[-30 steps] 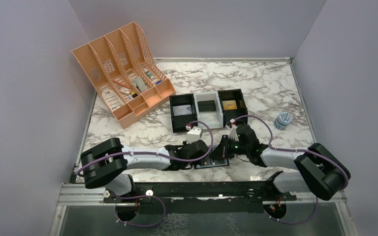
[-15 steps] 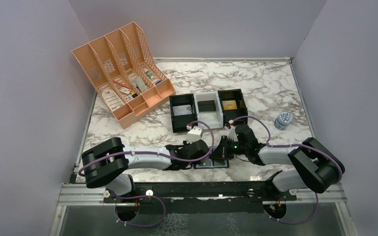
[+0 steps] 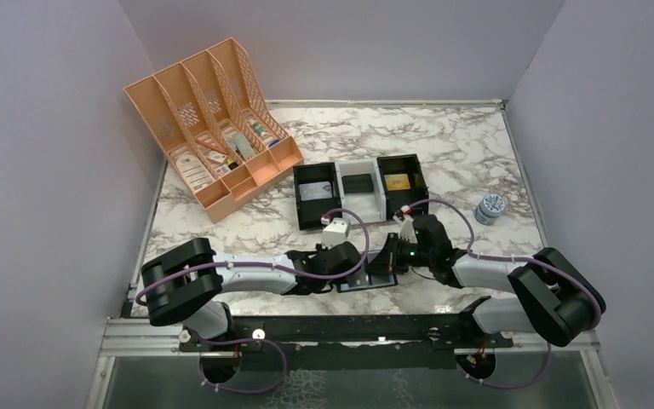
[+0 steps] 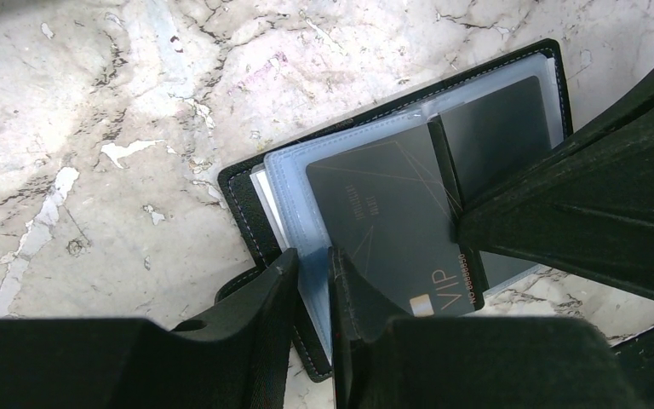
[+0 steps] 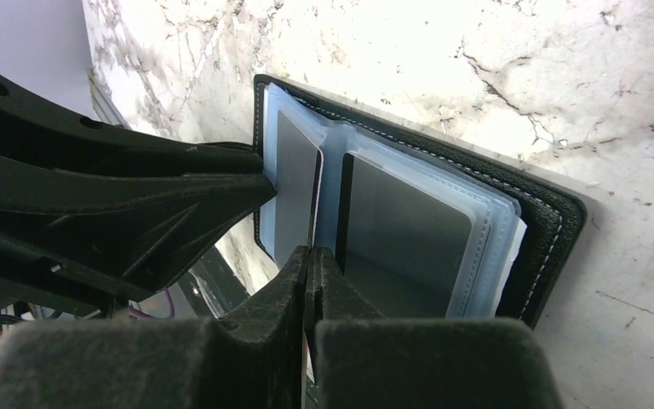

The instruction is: Take the credit cards out of the card holder

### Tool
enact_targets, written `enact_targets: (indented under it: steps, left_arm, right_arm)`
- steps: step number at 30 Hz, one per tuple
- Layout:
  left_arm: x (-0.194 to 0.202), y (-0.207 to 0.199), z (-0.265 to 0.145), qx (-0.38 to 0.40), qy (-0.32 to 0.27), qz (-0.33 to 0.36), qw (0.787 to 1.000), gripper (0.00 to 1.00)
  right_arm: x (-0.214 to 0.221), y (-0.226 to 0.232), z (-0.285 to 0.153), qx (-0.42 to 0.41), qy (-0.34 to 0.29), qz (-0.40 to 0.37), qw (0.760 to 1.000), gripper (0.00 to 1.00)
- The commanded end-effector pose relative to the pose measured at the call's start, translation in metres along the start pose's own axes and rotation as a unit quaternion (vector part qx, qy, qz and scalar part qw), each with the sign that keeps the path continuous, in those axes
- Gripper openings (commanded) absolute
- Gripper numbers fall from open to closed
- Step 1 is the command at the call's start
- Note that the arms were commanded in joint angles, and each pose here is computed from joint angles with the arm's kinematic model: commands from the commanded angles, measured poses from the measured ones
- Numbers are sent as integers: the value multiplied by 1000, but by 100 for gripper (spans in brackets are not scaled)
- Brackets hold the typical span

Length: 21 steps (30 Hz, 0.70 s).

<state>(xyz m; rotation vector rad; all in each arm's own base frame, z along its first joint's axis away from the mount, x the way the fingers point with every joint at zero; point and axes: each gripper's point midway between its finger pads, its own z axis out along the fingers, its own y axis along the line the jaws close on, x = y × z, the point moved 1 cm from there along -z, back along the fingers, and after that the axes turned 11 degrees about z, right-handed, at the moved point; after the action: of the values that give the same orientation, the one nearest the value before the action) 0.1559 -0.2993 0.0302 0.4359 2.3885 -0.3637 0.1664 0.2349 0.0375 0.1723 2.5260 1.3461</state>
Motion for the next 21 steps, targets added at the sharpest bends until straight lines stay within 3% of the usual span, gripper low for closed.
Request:
enact_targets:
  steps: [1, 8, 16, 21]
  left_arm:
    - [34, 27, 2, -41, 54, 27, 997, 23]
    - [32, 24, 2, -36, 55, 26, 998, 23]
    - [-8, -7, -14, 20, 19, 55, 998, 45]
    - [-3, 6, -12, -59, 81, 98, 990, 45]
  right_arm:
    - [5, 1, -4, -11, 13, -10, 1000, 1]
    - [4, 13, -4, -36, 22, -4, 999, 1]
    - [3, 2, 1, -11, 23, 8, 1000, 1]
    - [0, 0, 1, -4, 14, 6, 1000, 1]
